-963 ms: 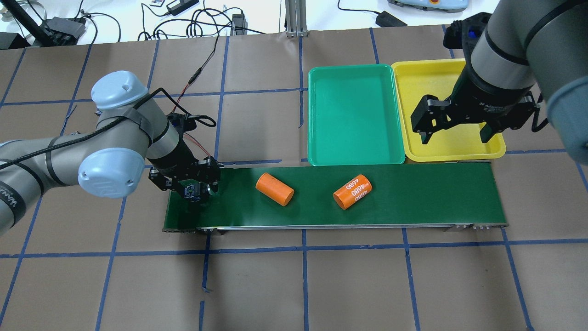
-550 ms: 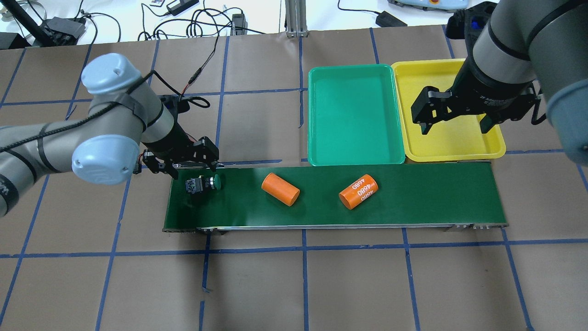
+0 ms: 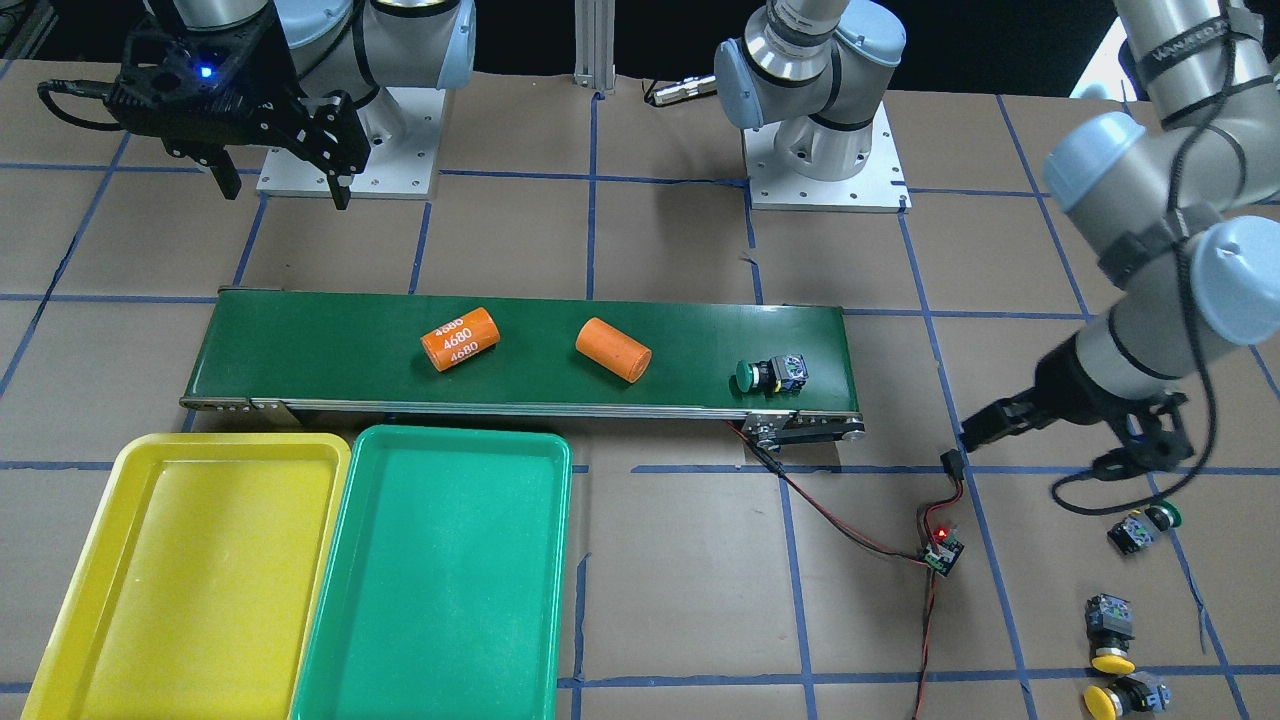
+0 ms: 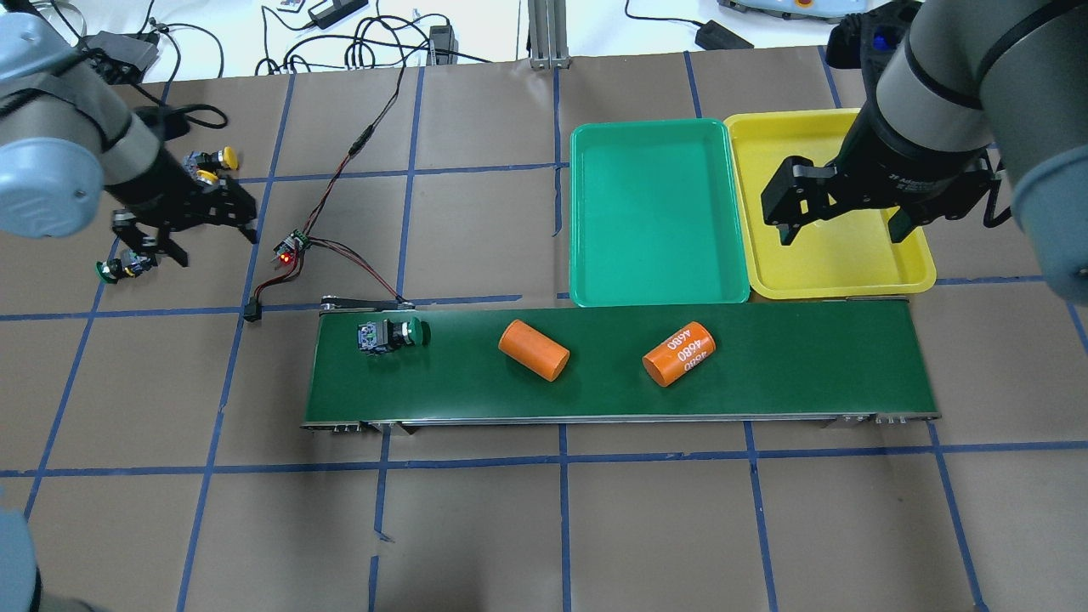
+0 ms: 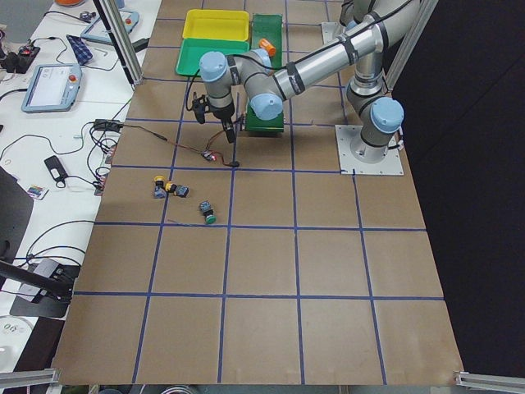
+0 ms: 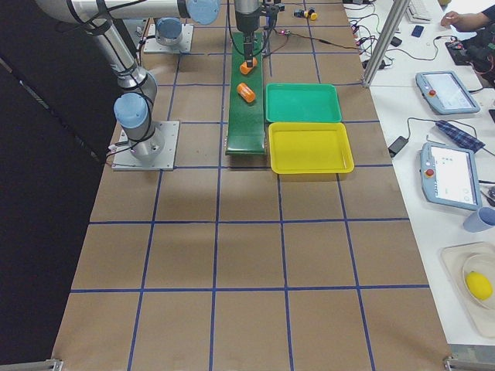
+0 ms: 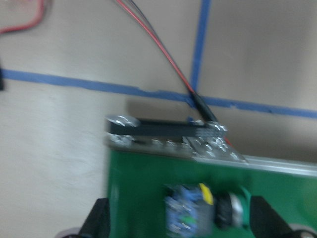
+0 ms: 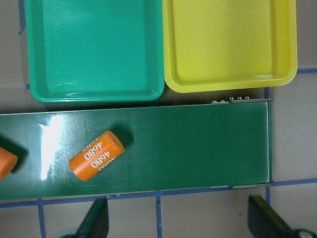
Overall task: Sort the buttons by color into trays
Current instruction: 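Grasp another green-capped button with the left gripper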
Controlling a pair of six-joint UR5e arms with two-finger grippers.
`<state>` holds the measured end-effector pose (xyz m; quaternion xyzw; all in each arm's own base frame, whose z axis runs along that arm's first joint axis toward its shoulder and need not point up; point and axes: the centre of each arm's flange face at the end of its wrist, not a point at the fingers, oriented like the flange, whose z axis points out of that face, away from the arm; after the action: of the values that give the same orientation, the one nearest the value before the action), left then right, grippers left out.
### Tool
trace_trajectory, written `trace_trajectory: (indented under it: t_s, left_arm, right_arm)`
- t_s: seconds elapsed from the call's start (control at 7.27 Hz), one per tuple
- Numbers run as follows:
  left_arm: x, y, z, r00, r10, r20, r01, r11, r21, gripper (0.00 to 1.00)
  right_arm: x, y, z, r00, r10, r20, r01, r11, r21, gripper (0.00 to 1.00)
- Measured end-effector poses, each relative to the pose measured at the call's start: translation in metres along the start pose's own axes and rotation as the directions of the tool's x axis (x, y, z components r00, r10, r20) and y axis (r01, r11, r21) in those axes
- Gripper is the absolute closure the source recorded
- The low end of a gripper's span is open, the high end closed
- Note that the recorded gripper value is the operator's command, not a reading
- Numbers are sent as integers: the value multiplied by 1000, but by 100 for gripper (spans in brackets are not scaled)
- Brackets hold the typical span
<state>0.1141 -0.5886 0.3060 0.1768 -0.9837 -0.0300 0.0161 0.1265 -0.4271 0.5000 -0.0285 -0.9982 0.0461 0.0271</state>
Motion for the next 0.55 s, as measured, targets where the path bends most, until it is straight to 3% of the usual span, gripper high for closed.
trace_trajectory:
  t_s: [0.28, 0.55]
  left_arm:
    - [-103, -52, 20, 990, -141, 9, 141, 989, 34, 0]
    - [-149, -85, 61, 982, -189, 20, 186, 975, 123, 0]
  right_arm:
    - [6, -3, -3, 1000, 14, -1, -14, 1000, 16, 0]
    - [11, -8, 1, 1000, 18, -3, -18, 1000, 10, 0]
